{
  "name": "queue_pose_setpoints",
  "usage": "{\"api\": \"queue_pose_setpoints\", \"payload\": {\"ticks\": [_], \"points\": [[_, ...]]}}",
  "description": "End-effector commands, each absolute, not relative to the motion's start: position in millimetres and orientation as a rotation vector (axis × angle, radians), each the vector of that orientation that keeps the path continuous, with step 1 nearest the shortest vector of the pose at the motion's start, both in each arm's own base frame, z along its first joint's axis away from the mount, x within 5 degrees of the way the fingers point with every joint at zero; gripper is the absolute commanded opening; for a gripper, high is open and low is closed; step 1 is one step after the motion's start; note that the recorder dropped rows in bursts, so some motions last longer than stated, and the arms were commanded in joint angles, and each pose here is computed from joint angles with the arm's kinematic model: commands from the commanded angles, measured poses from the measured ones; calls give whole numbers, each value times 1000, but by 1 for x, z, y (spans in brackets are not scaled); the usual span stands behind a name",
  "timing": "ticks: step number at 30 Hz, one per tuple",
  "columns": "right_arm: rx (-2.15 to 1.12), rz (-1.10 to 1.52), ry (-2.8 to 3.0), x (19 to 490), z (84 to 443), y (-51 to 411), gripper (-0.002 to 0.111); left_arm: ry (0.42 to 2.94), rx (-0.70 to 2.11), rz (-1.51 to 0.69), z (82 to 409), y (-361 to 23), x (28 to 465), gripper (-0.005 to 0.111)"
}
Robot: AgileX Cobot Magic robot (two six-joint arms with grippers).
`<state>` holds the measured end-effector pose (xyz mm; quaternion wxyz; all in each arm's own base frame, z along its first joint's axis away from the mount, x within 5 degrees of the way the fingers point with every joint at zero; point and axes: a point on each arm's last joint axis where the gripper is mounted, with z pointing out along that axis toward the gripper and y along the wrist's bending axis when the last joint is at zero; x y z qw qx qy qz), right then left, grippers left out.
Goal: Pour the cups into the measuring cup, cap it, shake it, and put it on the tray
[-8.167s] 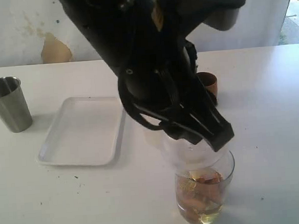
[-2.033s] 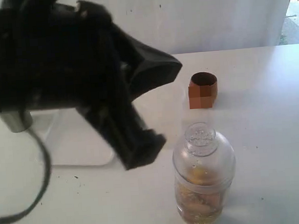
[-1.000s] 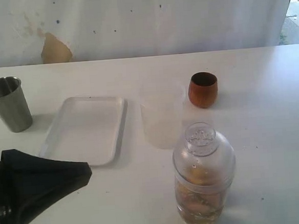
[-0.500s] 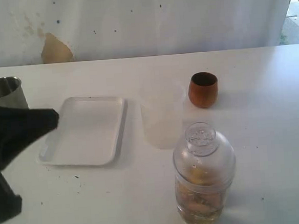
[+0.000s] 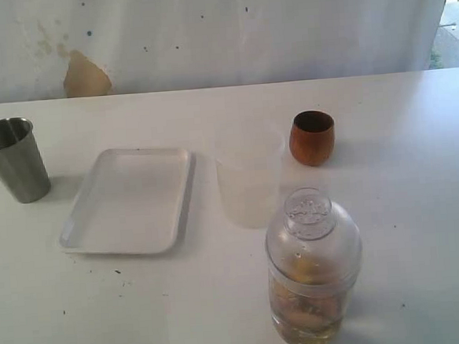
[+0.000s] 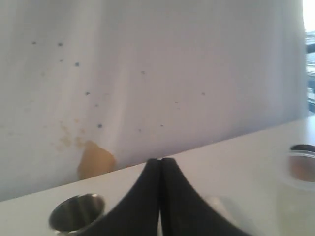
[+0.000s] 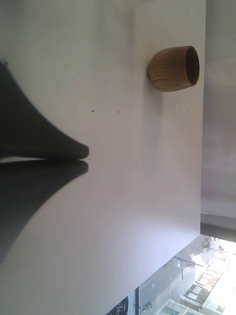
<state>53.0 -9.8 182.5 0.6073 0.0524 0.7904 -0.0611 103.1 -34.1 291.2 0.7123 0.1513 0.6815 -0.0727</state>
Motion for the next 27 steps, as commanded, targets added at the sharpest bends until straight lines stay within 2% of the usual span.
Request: {"api": "queue_pose_setpoints", "payload": {"ticks": [1, 6, 15, 19, 24, 27], "points": [[112, -149, 1817, 53, 183, -10, 0, 1483, 200, -91, 274, -18, 91, 0], [112, -149, 1817, 53, 183, -10, 0, 1425, 138, -21, 250, -9, 79, 0], [112, -149, 1817, 53, 183, -10, 0, 1479, -95, 49, 218, 5, 57, 0], [112, -149, 1817, 53, 183, -10, 0, 1495, -112, 26, 212, 5, 56, 0], [112, -149, 1817, 53, 183, -10, 0, 1693, -59, 87, 194, 5, 56, 0], [112, -149, 1817, 53, 183, -10, 0, 1720, -27, 115, 192, 5, 55, 0]]}}
